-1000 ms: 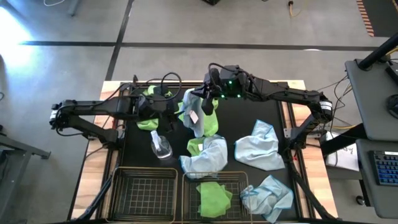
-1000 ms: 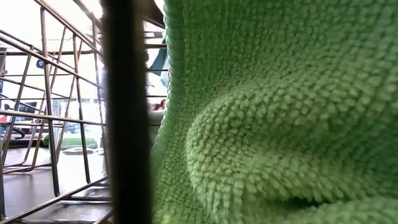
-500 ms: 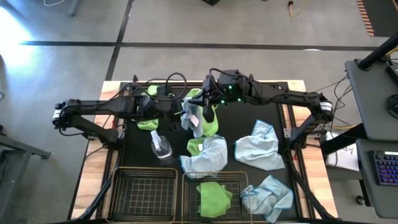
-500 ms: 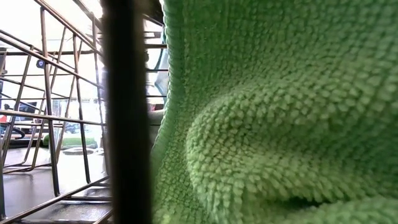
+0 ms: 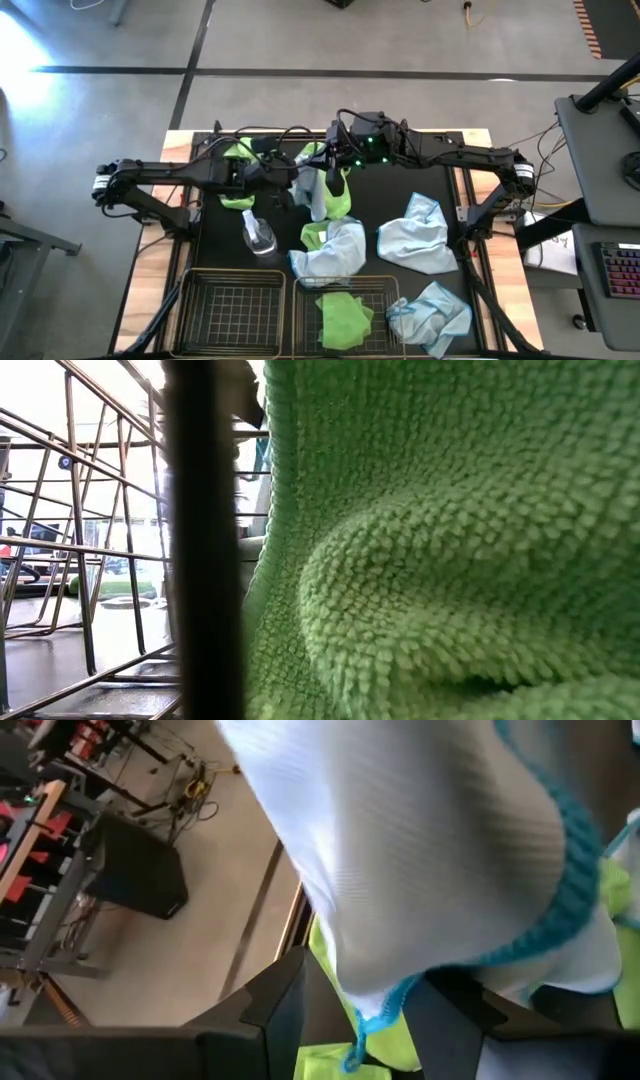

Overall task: Sort microfiber towel by color & place in baskets
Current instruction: Put the white microfiber cloth into the left wire basket

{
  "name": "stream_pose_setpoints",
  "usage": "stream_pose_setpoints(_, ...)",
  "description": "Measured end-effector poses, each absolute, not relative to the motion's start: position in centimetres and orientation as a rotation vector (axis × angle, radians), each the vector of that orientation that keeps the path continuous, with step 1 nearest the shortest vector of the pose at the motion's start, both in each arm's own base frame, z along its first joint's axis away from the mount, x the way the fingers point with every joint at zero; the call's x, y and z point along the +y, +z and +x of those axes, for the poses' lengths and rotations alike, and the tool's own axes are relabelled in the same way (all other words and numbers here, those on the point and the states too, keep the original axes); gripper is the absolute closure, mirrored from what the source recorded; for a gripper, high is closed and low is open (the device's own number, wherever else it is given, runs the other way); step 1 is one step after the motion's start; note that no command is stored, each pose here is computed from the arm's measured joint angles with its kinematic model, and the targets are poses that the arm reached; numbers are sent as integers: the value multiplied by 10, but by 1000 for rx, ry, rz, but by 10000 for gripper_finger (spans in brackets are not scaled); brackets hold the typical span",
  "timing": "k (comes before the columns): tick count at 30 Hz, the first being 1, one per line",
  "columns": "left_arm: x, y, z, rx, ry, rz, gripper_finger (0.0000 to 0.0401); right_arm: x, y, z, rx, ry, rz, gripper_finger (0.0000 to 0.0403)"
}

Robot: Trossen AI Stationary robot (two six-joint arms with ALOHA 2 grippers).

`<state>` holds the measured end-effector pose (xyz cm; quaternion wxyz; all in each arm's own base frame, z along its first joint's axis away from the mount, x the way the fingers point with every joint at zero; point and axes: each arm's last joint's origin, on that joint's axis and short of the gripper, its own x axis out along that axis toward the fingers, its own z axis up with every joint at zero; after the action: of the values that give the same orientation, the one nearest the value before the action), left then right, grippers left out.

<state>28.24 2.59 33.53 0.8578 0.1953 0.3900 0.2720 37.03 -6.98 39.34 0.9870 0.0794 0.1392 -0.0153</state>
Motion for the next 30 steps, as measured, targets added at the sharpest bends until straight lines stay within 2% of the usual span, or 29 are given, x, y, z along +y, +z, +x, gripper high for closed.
stream_pose_setpoints(8,26,326,294,870,553,443,260,-70,393,370,283,-31,154,394)
stream_pose_setpoints(14,24,344,296,889,532,419,260,-71,390,369,315,-48,147,394)
stream_pose_setpoints(18,24,357,295,881,517,376,260,-73,388,368,333,-126,100,394)
stream_pose_setpoints(24,23,362,294,872,515,364,261,-75,388,368,336,-163,74,394)
stream_pose_setpoints(30,23,362,293,870,515,363,294,-74,388,368,336,-162,75,394)
